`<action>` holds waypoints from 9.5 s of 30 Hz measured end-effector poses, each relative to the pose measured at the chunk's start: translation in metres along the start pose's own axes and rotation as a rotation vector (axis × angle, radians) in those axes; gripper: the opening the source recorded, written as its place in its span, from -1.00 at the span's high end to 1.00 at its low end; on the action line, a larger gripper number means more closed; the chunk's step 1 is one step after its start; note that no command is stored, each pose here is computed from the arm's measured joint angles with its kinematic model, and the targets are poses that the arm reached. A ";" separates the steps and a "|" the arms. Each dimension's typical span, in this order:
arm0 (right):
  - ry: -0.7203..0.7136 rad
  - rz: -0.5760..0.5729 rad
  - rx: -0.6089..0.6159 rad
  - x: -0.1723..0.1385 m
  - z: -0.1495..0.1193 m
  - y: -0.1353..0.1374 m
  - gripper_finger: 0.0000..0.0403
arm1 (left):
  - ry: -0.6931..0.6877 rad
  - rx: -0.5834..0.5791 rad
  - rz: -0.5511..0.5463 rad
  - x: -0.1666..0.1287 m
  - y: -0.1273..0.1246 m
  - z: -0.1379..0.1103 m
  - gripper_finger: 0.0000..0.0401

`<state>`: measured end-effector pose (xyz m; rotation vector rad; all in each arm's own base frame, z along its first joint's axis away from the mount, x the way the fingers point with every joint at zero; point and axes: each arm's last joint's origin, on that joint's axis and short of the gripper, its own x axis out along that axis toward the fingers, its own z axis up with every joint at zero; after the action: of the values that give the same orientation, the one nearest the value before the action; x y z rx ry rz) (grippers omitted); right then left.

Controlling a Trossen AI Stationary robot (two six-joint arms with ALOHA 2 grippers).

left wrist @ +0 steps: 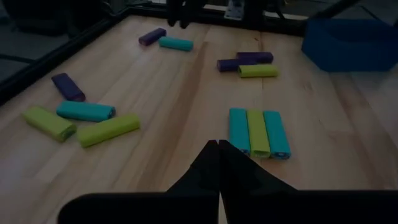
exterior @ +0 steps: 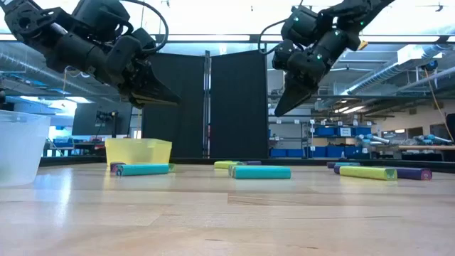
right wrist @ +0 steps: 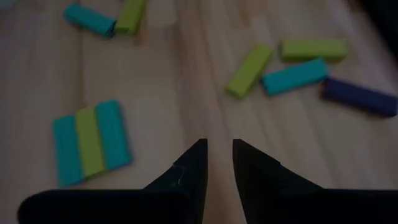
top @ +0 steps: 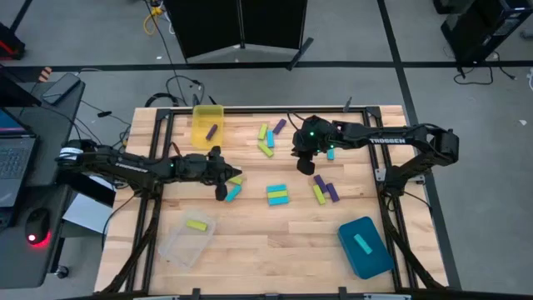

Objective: Sort blocks
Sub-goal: Put the violet block into the yellow bin, then put the blue block into the blue bin, then put the green block into the transparent bin

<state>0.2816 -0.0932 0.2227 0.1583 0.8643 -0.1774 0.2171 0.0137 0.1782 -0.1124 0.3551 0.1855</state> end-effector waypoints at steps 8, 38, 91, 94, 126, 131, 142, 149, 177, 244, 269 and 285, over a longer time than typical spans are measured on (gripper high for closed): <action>0.048 -0.016 0.054 -0.006 0.006 0.015 0.41 | 0.175 -0.093 -0.103 -0.002 0.014 0.020 0.97; 0.081 0.017 -0.126 -0.004 0.002 0.043 0.24 | 1.025 0.446 -0.123 0.007 0.024 0.018 0.34; 0.131 0.015 -0.140 -0.005 -0.003 0.040 0.25 | 0.867 0.185 0.221 -0.004 0.063 0.059 0.49; 0.128 0.015 -0.141 -0.005 -0.002 0.040 0.25 | 0.841 0.043 0.350 -0.015 0.092 0.065 0.49; 0.120 0.014 -0.138 -0.005 -0.001 0.039 0.25 | 0.793 -0.400 0.647 0.005 0.225 0.012 0.00; 0.120 0.014 -0.138 -0.005 -0.002 0.039 0.25 | 0.786 -0.393 0.634 0.006 0.225 0.012 -0.25; 0.164 0.017 -0.077 -0.004 -0.007 0.043 0.25 | 0.454 -0.277 0.470 -0.003 0.189 0.045 -0.09; 0.112 0.133 -0.074 0.009 -0.018 0.068 0.25 | 0.134 -0.179 0.329 -0.013 0.129 0.053 -0.01; 0.336 0.069 -0.123 0.107 -0.025 0.138 0.20 | -0.250 0.069 0.039 -0.014 0.047 0.043 -0.01; 0.807 -0.273 0.969 -0.062 -0.201 0.227 0.40 | -0.225 0.092 0.044 -0.014 0.047 0.041 -0.01; 0.399 -0.214 0.660 -0.092 -0.070 0.190 -0.18 | -0.186 0.085 -0.021 -0.013 0.045 0.038 -0.01; 0.553 -0.428 0.641 0.012 -0.061 0.147 -0.16 | -0.175 0.080 -0.019 -0.013 0.045 0.036 -0.01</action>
<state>0.2759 0.0622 0.1844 0.6430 1.3654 -0.8421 0.2087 0.0612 0.2132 -0.0201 0.1870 0.1604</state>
